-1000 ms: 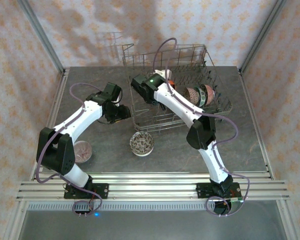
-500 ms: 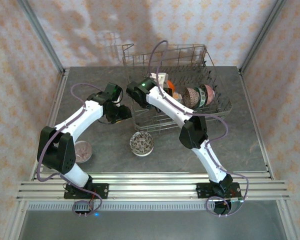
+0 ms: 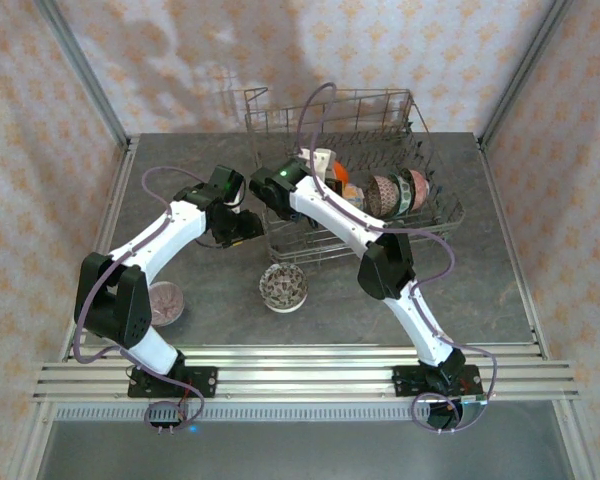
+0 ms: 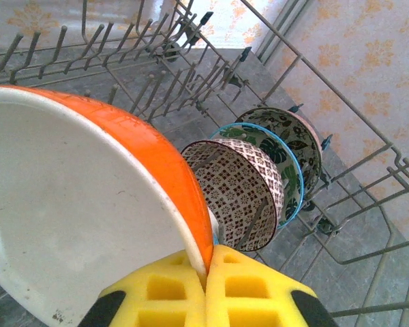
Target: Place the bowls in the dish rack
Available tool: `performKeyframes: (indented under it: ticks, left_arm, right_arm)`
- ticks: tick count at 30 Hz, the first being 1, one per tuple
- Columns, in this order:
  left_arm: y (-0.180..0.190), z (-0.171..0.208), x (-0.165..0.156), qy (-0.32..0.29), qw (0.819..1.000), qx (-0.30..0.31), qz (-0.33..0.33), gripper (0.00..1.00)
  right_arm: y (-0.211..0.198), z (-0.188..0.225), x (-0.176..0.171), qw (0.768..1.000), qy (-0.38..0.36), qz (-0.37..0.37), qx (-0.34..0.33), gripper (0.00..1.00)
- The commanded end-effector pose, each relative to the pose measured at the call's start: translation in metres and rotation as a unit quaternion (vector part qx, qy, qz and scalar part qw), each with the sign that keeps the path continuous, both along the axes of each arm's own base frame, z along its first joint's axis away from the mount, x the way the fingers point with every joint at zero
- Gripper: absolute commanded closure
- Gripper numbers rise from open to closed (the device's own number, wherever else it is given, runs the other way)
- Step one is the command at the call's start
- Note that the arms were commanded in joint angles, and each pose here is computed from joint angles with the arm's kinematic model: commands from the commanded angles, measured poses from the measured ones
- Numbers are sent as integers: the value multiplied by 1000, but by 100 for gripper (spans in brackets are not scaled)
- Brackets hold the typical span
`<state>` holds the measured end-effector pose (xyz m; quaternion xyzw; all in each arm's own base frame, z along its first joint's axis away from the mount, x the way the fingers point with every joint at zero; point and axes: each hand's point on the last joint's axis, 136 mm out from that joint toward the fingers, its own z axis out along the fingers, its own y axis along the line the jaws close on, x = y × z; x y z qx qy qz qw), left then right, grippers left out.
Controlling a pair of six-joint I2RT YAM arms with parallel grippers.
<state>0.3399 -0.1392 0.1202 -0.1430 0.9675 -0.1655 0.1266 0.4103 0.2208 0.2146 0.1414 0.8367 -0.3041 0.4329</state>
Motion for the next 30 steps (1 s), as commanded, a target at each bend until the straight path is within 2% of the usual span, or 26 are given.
performKeyframes:
  ticks: [1,11,21,30]
  left_arm:
    - [-5,-1,0,2,1000,-6,0,49]
    - [-7,0,-2,2,1000,-8,0,49]
    - [-25,-1,-8,1,1000,-24,-11,50]
    - [-49,1,-9,-2,999,-41,-32,51]
  right_arm:
    - [-17,-2,-21,994,53,4,-91,96]
    - [-12,-6,-27,993,55,13,-103,97]
    - [-19,39,-26,996,20,21,-83,100]
    - [-46,75,-16,997,9,11,-80,100]
